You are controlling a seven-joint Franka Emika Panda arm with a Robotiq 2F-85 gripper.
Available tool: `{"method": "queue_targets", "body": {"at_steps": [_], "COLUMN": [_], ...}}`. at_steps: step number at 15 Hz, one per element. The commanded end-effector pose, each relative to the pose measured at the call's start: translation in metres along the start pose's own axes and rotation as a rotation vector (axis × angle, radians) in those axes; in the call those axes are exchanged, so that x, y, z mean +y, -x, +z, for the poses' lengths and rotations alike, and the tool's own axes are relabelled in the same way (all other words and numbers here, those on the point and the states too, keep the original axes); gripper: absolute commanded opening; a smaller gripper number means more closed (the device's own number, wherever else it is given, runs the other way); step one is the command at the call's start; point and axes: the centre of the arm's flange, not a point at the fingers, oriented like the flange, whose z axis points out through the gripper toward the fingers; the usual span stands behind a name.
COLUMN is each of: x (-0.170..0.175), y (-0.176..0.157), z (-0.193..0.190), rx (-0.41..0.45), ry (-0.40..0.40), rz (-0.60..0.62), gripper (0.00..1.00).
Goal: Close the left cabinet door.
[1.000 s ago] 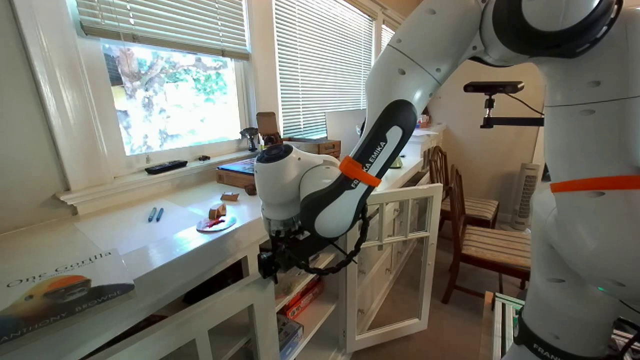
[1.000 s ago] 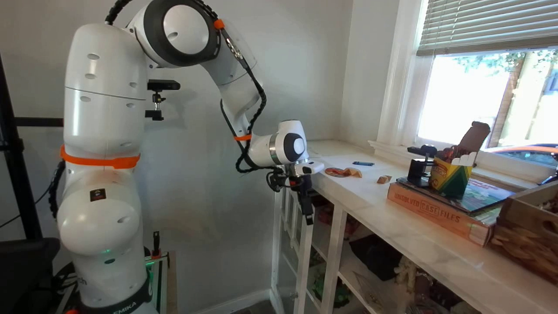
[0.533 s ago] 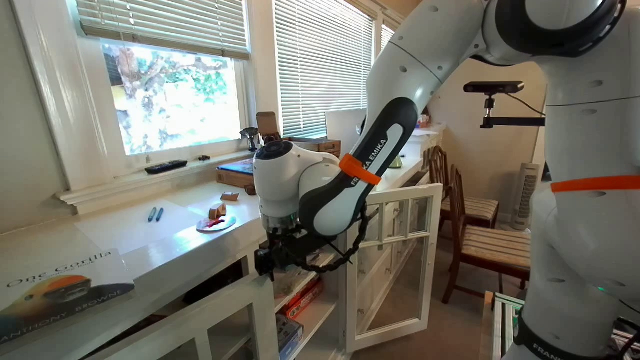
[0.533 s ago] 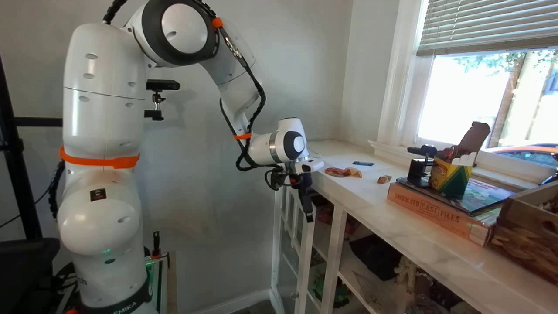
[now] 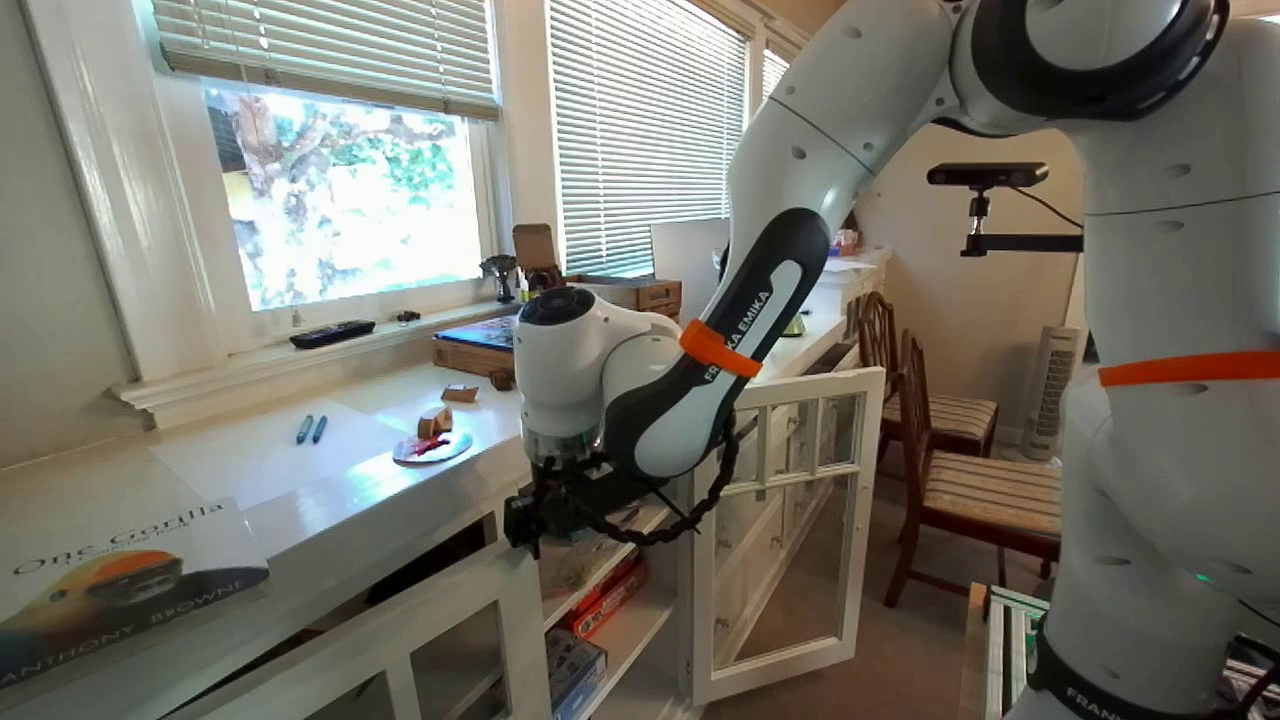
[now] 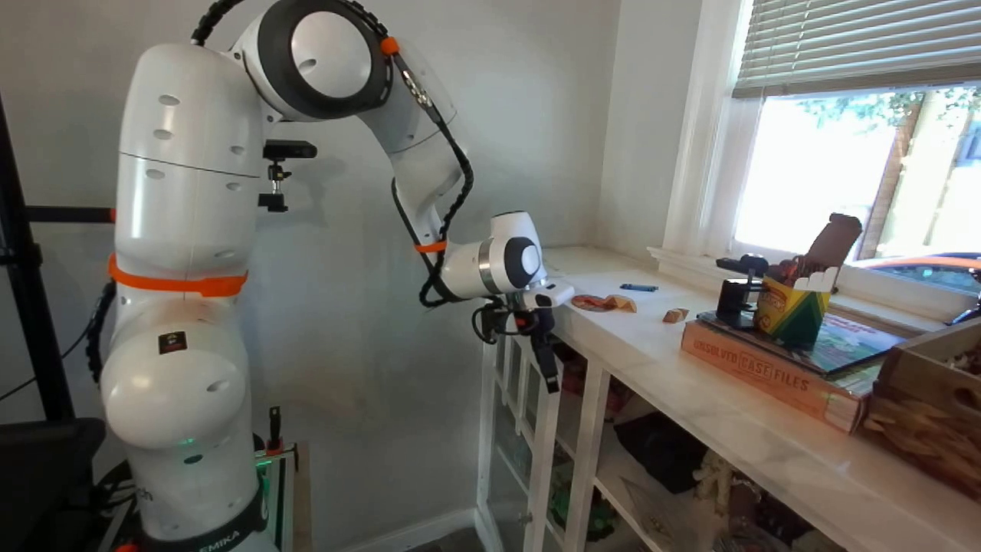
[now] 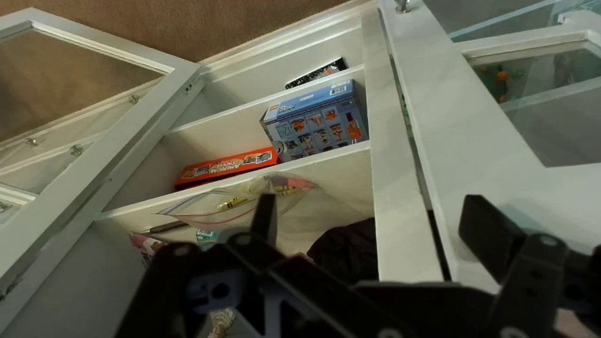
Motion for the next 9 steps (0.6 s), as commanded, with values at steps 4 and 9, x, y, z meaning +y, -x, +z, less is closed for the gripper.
{"method": "queue_targets", "body": {"at_steps": [4,9], "x": [-0.007,-0.013], "y": [-0.001,-0.01], "z": [0.021,0.029], "rx": [0.051,0.095], "ry": [-0.031,-0.018], "rz": [-0.013,-0.033], "gripper": [1.0,1.0]}}
